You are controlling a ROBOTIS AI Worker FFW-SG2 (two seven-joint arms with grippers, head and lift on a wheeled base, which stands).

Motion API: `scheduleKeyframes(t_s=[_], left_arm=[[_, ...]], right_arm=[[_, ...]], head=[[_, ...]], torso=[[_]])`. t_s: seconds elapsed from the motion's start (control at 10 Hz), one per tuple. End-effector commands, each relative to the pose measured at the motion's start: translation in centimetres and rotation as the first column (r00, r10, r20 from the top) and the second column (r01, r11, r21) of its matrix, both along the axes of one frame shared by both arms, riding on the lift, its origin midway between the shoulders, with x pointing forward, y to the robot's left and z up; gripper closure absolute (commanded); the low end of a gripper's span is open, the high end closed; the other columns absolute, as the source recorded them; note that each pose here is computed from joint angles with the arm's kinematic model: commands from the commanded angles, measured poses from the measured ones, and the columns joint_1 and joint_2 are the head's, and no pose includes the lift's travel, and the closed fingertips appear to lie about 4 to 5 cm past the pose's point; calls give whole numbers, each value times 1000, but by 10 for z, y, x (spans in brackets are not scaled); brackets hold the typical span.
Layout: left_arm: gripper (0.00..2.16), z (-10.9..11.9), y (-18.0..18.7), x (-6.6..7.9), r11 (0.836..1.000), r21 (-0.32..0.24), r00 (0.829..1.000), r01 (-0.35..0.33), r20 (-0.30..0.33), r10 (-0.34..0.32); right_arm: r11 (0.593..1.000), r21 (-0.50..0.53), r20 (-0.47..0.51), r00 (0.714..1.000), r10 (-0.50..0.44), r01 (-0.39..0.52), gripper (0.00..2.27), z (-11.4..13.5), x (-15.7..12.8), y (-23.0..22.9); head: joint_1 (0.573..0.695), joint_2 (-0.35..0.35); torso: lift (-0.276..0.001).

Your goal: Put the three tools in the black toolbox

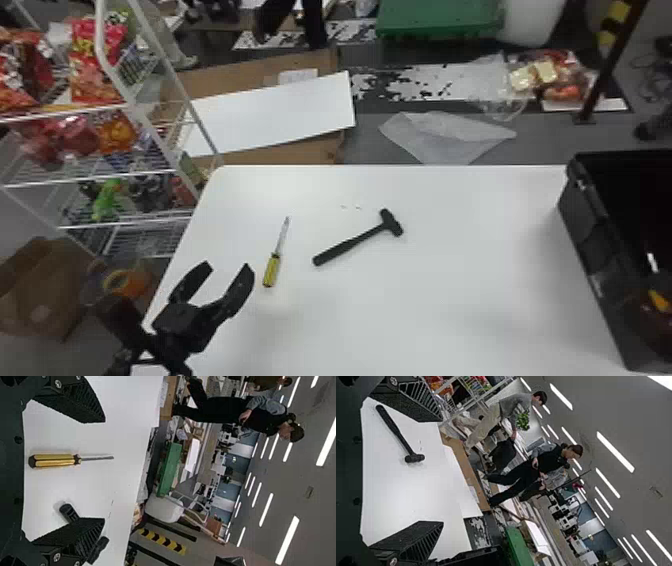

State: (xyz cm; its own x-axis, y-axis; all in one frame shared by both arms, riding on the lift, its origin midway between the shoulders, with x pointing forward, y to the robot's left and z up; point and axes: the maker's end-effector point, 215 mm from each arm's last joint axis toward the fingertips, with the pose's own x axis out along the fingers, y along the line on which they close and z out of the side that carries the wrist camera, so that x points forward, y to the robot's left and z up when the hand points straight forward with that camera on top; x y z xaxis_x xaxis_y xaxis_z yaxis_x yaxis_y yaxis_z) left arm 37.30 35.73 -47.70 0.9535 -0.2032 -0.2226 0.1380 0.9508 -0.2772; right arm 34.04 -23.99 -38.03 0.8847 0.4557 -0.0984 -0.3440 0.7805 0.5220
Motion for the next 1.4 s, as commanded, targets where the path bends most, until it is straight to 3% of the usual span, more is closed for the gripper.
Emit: scheduleKeyframes(t_s=[0.0, 0.3, 0.5, 1.3], left_arm=[[124, -12, -4, 17, 1000, -3, 1000, -2, -24, 2], [124, -44, -18, 44, 1000, -25, 993, 4, -116, -7], [124, -53, -27, 56, 1000, -25, 991, 5, -134, -8], [201, -86, -32, 62, 998, 25, 976, -65, -208, 69]], right_arm=[[1000, -8, -8, 1000, 7, -7, 76, -3, -2, 0], [1000, -14, -14, 1000, 21, -21, 76, -4, -3, 3], [999, -14, -18, 999, 29, -29, 76, -6, -4, 4], [999, -22, -23, 999, 46, -47, 76, -6, -6, 4]], head=[[695, 191], [695, 172], [695, 156], [695, 129]], torso=[[-55], [-55], [-55], [-55]])
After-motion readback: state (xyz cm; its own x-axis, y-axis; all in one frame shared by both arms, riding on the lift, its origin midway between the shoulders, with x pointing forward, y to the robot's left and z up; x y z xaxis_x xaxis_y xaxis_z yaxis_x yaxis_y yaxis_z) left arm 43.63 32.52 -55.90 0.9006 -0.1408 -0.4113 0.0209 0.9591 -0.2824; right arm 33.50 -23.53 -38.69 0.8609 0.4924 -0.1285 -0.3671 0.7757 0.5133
